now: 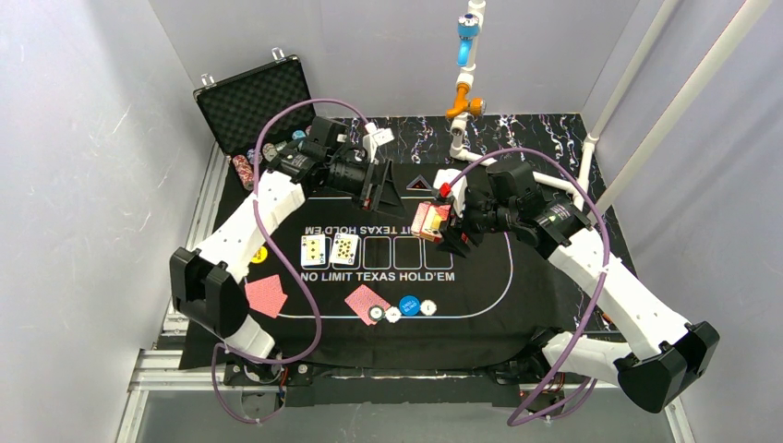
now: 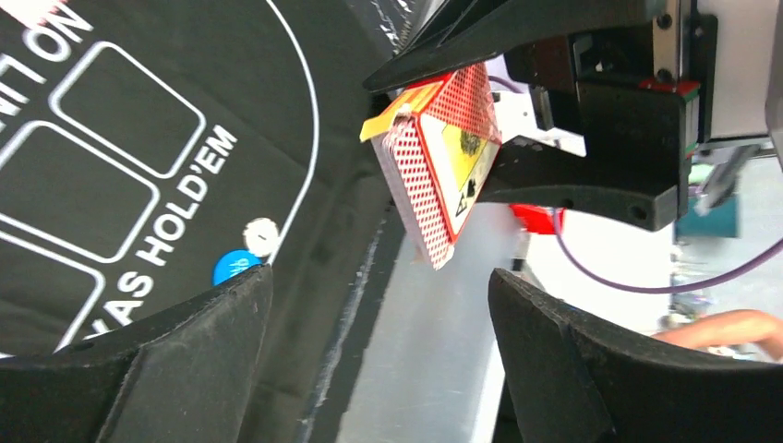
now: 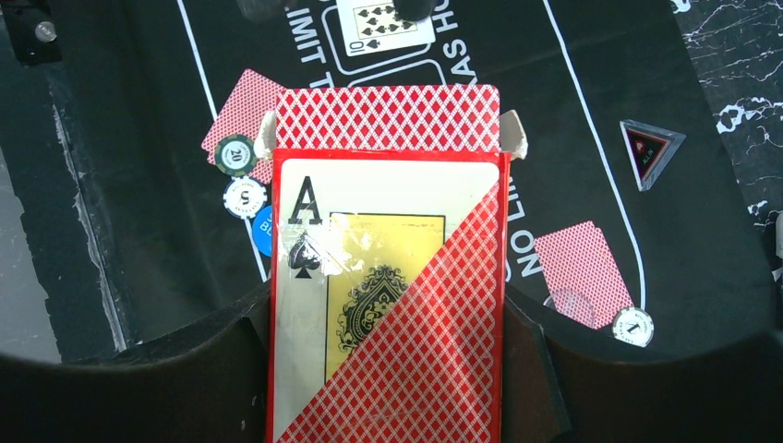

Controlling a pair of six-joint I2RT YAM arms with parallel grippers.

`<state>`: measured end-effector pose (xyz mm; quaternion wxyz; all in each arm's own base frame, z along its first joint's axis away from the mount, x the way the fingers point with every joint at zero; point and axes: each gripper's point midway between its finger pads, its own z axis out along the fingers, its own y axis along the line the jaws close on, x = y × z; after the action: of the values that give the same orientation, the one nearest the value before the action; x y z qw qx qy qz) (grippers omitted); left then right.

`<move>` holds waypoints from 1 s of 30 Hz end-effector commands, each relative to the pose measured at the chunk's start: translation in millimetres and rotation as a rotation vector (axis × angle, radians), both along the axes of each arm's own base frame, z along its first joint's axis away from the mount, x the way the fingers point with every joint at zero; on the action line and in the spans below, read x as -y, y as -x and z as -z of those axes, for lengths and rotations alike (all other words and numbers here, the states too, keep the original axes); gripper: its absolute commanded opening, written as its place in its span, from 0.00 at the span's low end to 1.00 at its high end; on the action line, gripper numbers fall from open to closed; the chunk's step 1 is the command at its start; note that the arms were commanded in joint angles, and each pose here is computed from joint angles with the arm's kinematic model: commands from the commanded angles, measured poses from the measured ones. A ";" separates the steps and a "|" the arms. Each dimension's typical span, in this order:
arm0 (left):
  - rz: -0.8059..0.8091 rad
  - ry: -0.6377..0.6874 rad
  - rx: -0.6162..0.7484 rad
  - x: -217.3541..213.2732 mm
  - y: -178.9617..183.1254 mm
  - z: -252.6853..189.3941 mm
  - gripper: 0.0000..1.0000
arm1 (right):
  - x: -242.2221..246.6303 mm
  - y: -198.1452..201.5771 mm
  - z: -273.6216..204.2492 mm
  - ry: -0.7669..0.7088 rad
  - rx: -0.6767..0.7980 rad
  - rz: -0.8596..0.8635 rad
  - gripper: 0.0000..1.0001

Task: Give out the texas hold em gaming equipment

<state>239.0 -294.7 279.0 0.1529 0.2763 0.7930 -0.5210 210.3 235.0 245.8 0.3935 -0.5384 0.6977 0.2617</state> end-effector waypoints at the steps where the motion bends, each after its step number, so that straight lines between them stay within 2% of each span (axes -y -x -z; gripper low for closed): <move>1: 0.024 0.057 -0.152 16.5 14.4 -9.8 0.82 | -11.4 -2.2 -28.7 -0.084 0.101 -0.045 0.01; 7: 0.003 0.026 -0.216 24.5 9.7 7.7 0.71 | -19.5 0.8 -33.2 -0.102 0.093 -0.073 0.01; 15: -0.011 -0.008 -0.217 14.8 12.7 18.2 0.35 | -17.4 2.5 -31.6 -0.093 0.097 -0.075 0.01; 19: -0.012 -0.021 -0.191 7.6 12.2 18.8 0.25 | -16.5 4.5 -29.0 -0.090 0.087 -0.076 0.01; 22: 0.004 0.015 -0.175 5.1 13.1 8.0 0.28 | -16.2 4.5 -27.7 -0.087 0.084 -0.074 0.01; 23: 0.024 0.042 -0.159 5.6 15.7 -0.1 0.34 | -16.1 4.5 -27.1 -0.086 0.084 -0.074 0.01; 26: 0.051 0.093 -0.120 7.6 20.2 -15.8 0.59 | -16.6 4.3 -25.2 -0.086 0.078 -0.073 0.01; 27: 0.054 0.103 -0.116 8.3 21.3 -18.5 0.63 | -17.1 3.5 -25.4 -0.088 0.080 -0.072 0.01; 30: 0.050 0.100 -0.135 12.4 22.9 -16.1 0.64 | -19.2 0.8 -27.0 -0.099 0.077 -0.061 0.01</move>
<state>234.6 -307.5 269.6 0.0844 0.2273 0.7931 -0.5587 204.4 242.9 247.1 0.3915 -0.5495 0.6851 0.2746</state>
